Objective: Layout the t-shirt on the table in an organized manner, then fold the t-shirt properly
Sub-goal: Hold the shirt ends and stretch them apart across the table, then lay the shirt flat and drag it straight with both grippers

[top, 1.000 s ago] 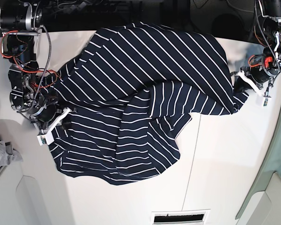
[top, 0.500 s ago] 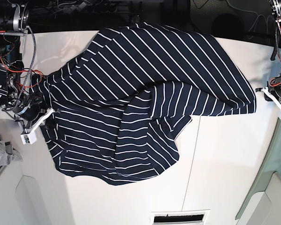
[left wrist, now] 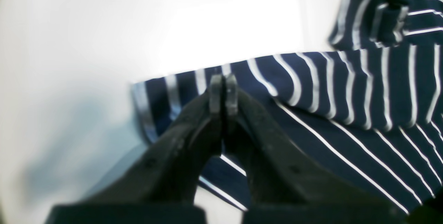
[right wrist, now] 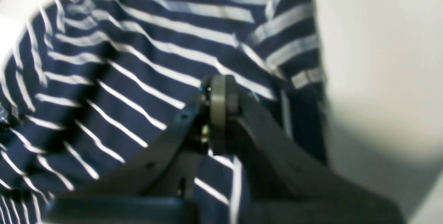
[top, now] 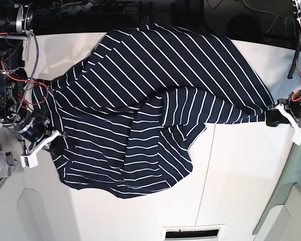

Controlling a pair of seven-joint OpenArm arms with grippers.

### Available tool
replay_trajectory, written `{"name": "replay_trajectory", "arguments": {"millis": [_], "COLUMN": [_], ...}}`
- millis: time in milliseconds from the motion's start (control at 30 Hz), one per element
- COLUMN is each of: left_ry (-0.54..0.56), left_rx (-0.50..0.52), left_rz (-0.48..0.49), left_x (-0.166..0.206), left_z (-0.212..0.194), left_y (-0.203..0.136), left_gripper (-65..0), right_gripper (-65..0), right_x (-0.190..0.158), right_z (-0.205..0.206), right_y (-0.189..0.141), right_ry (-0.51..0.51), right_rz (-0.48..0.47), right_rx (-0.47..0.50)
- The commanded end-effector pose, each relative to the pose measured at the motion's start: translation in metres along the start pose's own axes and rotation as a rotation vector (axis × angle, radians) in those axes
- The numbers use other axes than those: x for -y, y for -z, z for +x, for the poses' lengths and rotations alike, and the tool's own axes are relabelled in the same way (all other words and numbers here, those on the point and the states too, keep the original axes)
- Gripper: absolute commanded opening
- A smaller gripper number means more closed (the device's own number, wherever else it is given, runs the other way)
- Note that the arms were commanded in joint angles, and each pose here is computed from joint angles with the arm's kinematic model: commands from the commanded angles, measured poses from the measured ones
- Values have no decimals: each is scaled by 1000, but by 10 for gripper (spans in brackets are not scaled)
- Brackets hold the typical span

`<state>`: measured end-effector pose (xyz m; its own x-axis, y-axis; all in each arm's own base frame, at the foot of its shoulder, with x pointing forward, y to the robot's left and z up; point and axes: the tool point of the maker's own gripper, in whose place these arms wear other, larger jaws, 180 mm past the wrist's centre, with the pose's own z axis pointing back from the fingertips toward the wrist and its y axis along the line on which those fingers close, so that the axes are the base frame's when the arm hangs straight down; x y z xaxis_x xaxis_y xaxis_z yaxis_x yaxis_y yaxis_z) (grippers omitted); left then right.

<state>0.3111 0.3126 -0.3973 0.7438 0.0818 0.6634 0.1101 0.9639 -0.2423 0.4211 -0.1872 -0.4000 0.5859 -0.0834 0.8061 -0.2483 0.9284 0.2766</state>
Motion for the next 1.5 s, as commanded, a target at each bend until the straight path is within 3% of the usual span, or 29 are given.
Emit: {"name": "replay_trajectory", "arguments": {"millis": [0,233,400,667,800,900,1033,1233,1300,1467], "left_ry": [12,-65,-4,-41,-56,-9,59,69,50,57], "left_rx": [12,-183,-283,-235,-209,-219,-227,-209,-199,-115], "left_rz": [4,98,216,300,285,285,353,411,369,126], "left_x": [1,5,-14,-48,-45,-41,-51,-77,-75,-32], "left_z": [5,-70,-91,-32,-1,15,38,62,70,88], "left_y": [0,38,43,51,63,70,67,44,39,34], "left_gripper": [-650,-650,-650,-650,-650,-650,-650,-650,-650,-650], "right_gripper": [-650,-650,-650,-650,-650,-650,-650,-650,-650,-650], "right_x": [-10,-50,-26,11,-9,-31,-55,-72,-74,-67], "right_z": [29,4,-29,-82,-107,-122,-134,-97,-70,-21], "right_y": [4,36,30,-15,-33,-50,-78,-99,-93,-59], "right_ry": [-30,-160,-222,-80,-73,-72,-86,-115,-134,-197], "right_rz": [21,45,6,-25,14,57,93,110,116,79], "right_rx": [68,-35,-146,-205,-217,-239,-238,-110,-40,34]}}
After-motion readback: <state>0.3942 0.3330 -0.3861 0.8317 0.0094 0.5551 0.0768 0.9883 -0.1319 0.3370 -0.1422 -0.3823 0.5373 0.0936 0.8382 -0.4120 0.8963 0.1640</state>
